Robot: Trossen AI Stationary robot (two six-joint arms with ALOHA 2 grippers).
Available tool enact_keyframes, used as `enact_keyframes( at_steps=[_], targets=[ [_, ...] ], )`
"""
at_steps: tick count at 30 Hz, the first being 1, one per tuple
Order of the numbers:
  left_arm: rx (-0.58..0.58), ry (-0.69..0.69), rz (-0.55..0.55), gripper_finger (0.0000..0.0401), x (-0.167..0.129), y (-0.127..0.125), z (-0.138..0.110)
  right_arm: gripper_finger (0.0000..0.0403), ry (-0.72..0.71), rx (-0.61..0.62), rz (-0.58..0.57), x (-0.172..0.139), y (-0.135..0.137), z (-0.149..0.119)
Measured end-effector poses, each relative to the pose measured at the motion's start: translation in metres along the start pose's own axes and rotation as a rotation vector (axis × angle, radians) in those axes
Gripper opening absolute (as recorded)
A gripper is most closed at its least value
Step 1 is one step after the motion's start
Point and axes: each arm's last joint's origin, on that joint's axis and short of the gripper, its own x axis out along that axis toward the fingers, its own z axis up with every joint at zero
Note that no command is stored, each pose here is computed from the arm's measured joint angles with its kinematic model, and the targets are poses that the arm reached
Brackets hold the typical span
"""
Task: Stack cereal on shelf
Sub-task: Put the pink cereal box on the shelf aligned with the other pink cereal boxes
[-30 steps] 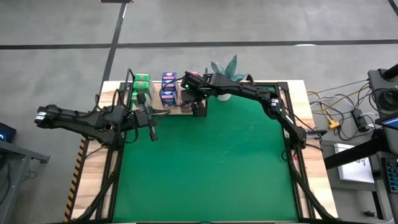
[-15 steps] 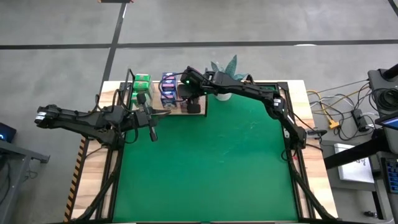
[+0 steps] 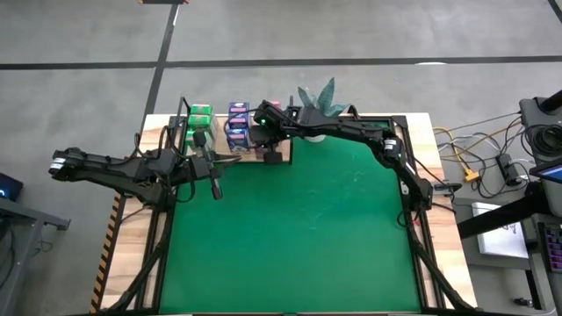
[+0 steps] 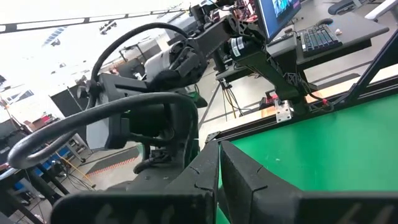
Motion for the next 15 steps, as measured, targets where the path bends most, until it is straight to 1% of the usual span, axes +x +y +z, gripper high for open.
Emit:
enact_keyframes(
  at_steps=[10,15],
  targets=[
    [0.0,0.0,0.0,0.0,0.0,0.0,0.0,0.0011,0.026,-0.012,0.005,0.0035,0.0022,-0.0042],
    [0.0,0.0,0.0,0.0,0.0,0.0,0.0,0.0011,0.056,-0.028,-0.021,0.0027,0.0019,-0.0055]
  ],
)
